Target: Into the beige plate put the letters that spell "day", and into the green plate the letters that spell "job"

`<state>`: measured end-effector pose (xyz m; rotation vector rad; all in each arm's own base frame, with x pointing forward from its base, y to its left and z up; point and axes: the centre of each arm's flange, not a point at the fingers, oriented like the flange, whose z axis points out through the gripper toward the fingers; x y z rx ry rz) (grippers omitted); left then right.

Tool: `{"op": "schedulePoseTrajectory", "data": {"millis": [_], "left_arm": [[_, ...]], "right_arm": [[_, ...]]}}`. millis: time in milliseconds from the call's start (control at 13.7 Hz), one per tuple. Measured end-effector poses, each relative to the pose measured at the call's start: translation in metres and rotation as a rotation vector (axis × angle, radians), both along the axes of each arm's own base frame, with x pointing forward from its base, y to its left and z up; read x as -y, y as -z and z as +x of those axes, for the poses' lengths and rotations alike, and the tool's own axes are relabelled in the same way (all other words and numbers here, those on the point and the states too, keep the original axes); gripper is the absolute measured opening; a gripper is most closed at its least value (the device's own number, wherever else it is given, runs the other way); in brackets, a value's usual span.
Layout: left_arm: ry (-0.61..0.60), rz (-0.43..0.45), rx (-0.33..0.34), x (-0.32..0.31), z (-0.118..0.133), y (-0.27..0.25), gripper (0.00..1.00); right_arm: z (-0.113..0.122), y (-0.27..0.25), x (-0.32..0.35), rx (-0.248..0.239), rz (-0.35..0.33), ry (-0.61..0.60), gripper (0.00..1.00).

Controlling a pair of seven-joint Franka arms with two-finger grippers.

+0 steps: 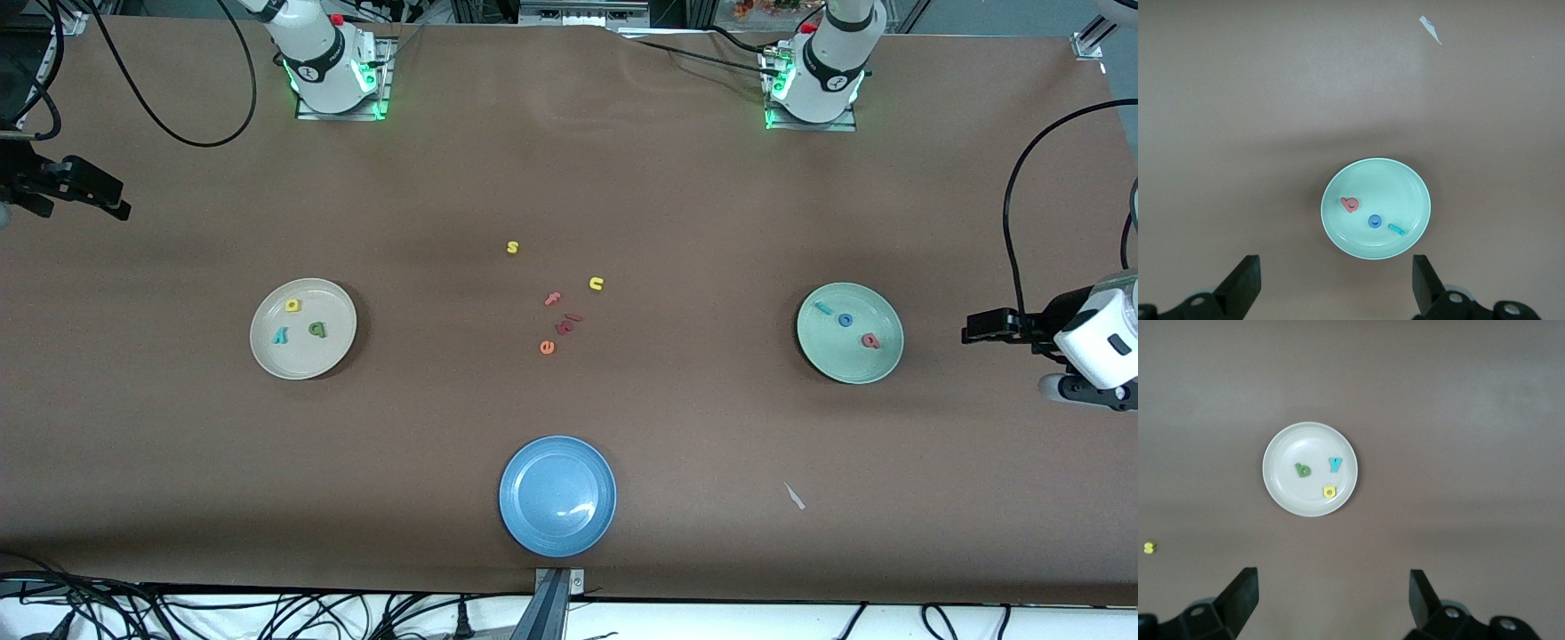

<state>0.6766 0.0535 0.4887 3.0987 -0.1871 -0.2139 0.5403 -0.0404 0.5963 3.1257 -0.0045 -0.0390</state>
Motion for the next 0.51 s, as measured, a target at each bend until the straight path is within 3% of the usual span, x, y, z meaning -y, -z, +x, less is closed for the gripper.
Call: {"op": "schedulePoseTrajectory", "data": {"millis": [510], "left_arm": [[0.002,0.000,-0.002,0.000,0.000,0.001,1.00]], "right_arm": [[0.003,-0.001,-0.026,-0.003,0.003,-0.046,1.00]]}}
